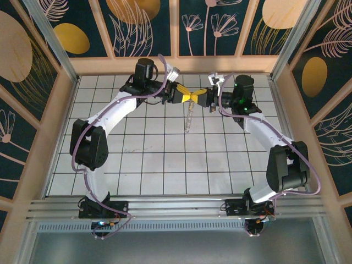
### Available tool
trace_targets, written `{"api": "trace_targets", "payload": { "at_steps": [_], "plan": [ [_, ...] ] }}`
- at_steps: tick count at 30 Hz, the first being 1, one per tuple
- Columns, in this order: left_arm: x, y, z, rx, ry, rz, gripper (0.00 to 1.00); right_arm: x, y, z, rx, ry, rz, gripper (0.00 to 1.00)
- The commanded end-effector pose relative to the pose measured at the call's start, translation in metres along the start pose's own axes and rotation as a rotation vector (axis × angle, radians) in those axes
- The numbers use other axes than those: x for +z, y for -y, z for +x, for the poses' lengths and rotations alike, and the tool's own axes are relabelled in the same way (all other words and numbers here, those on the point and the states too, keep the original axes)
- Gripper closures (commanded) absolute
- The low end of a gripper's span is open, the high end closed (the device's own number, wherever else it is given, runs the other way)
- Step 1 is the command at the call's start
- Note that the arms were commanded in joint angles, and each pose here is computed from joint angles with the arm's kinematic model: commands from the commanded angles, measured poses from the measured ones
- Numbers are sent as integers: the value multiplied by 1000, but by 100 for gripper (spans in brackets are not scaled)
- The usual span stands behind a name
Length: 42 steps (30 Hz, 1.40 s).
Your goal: Put the keys on the keyring
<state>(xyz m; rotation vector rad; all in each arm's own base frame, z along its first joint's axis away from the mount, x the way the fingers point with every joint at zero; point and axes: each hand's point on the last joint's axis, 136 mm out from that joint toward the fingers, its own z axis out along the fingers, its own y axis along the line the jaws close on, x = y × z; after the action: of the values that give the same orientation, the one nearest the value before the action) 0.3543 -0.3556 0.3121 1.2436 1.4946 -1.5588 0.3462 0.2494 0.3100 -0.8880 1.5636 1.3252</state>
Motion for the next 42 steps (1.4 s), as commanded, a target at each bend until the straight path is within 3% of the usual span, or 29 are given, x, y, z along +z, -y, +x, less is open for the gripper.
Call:
{"api": "trace_targets", "payload": {
  "at_steps": [1, 9, 15, 22, 27, 36, 42],
  "plan": [
    [4, 22, -4, 26, -9, 101, 80, -3, 10, -21, -54, 45, 55, 100],
    [4, 20, 1, 21, -15, 94, 90, -3, 9, -24, -59, 50, 52, 100],
    [5, 18, 5, 15, -20, 87, 89, -4, 9, -24, -61, 52, 57, 100],
    [4, 19, 10, 6, -23, 88, 78, -4, 11, -23, -61, 53, 61, 100],
    [4, 17, 12, 1, -24, 75, 77, -4, 11, -23, -61, 54, 63, 100],
    [5, 15, 6, 17, -15, 70, 97, -4, 9, -23, -58, 54, 49, 100],
    [6, 13, 0, 25, -1, 57, 100, -2, 11, -21, -48, 53, 46, 100]
  ]
}}
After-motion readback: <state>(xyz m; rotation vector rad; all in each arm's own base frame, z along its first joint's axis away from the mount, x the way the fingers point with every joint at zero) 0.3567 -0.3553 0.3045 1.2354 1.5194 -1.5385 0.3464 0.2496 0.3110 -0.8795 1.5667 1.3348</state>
